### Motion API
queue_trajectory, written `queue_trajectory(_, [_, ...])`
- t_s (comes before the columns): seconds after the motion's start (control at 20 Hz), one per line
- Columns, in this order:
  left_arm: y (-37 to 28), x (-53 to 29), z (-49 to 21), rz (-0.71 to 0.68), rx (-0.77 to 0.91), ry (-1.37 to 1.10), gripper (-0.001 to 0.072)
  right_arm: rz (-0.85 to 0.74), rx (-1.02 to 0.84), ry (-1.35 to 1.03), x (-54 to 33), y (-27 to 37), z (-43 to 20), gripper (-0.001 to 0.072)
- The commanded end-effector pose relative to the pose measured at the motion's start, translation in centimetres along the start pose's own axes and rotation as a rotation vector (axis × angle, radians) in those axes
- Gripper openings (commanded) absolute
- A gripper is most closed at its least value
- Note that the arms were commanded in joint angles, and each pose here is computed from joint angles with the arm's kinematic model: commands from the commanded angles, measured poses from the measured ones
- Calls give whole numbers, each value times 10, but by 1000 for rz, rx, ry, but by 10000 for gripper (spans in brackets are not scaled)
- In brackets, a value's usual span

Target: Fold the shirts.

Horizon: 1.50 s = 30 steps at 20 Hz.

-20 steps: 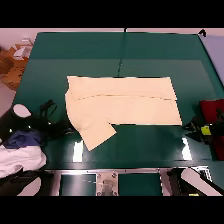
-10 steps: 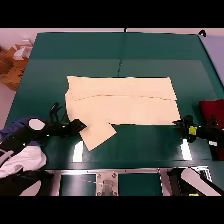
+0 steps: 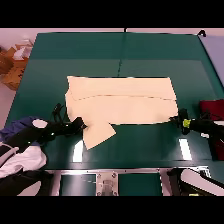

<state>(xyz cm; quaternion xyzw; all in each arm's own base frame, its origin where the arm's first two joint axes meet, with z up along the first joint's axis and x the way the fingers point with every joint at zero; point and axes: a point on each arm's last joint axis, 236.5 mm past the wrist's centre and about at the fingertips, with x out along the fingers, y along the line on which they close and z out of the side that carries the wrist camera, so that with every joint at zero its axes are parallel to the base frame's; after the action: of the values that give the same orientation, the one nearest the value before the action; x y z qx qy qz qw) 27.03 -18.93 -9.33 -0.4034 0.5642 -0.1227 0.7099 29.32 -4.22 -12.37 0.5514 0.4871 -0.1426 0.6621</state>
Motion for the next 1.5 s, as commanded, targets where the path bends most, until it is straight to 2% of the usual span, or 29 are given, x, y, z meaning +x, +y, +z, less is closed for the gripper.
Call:
queue_trajectory(0.0, [-30, -8, -2, -76, 103, 22, 25, 27, -92, 62, -7, 19, -6, 18])
queue_trajectory(0.3, [-62, -57, -12, -21, 319, 71, 25, -104, -229, 101, -38, 8, -13, 17])
queue_trajectory(0.65, [-142, -119, 24, -49, 511, -62, 24, -16, -316, 52, -83, 67, -5, 17])
queue_trajectory(0.8, [-155, -138, 65, 14, 573, -216, 24, 62, -353, -12, -93, 108, 12, 17])
queue_trajectory(1.15, [-168, -75, 144, 83, 592, -174, 25, 143, -453, 9, -52, 199, 50, 17])
queue_trajectory(1.45, [-164, -13, 234, 127, 572, -200, 26, 131, -415, 82, 38, 215, 92, 18])
